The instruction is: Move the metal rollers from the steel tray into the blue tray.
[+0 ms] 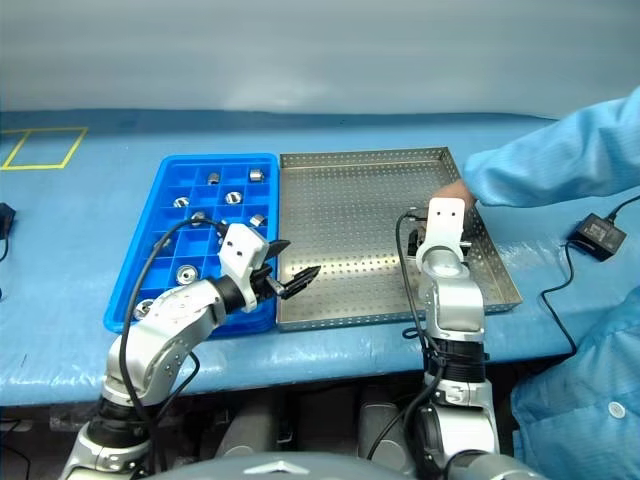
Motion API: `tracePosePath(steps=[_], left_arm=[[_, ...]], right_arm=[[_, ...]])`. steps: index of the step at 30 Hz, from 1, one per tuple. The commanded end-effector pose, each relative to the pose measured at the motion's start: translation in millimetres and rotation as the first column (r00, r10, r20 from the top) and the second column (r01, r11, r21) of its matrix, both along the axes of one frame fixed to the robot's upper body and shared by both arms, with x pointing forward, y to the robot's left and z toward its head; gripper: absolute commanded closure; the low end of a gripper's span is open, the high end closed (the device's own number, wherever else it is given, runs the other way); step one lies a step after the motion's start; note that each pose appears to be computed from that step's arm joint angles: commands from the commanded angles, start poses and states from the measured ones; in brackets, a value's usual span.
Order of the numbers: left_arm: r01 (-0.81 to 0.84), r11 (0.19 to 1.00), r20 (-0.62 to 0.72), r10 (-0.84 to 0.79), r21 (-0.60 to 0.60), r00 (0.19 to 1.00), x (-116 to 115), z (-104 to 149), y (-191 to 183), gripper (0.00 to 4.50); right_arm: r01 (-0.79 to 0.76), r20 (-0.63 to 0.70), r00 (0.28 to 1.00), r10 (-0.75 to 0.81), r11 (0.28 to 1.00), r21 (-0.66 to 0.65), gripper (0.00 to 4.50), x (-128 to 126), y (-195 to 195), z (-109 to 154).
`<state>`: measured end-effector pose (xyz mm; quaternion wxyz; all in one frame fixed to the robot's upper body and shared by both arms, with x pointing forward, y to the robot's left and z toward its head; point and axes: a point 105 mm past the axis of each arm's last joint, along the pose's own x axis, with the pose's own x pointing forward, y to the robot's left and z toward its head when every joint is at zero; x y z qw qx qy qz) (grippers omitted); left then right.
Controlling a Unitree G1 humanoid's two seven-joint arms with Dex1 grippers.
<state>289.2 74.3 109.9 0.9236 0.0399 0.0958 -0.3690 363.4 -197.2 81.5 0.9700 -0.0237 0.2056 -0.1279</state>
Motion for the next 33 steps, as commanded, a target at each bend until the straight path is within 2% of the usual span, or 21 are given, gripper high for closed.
tracePosePath(steps=[1, 18, 20, 22, 24, 26, 33], left_arm=[[0.003, 1.0, 0.039, -0.003, -0.007, 0.999, -1.8, 8.4, -0.7, 0.16], [-0.027, 1.0, 0.031, 0.027, 0.01, 0.999, 0.1, 4.6, 7.2, 0.16], [-0.037, 0.999, 0.032, 0.036, 0.01, 0.999, 0.7, 4.7, 10.0, 0.16], [-0.045, 0.999, 0.034, 0.045, 0.01, 0.998, 1.1, 5.5, 13.4, 0.16], [-0.059, 0.998, 0.036, 0.059, 0.013, 0.998, 1.9, 5.5, 17.2, 0.16], [-0.065, 0.998, 0.035, 0.064, 0.013, 0.997, 2.0, 5.0, 19.4, 0.16], [-0.072, 0.997, 0.029, 0.071, 0.015, 0.997, 0.7, 2.8, 20.7, 0.16]], right_arm=[[0.006, 0.028, 1.0, -0.007, 1.0, 0.03, 0.6, 2.7, 3.0, 5.2], [-0.118, 0.068, 0.991, 0.113, 0.99, 0.074, 0.6, 2.6, 25.9, 14.2], [-0.232, 0.114, 0.969, 0.218, 0.965, 0.122, 0.6, 2.3, 45.9, 22.8], [-0.389, 0.153, 0.918, 0.366, 0.906, 0.169, 0.6, -2.8, 73.2, 31.0], [-0.53, 0.147, 0.847, 0.511, 0.834, 0.151, 0.6, -12.3, 95.4, 31.2], [-0.567, 0.122, 0.823, 0.554, 0.812, 0.139, 0.6, -15.7, 100.6, 25.3], [-0.564, 0.065, 0.826, 0.561, 0.817, 0.116, 0.6, -9.6, 98.8, 6.2]])
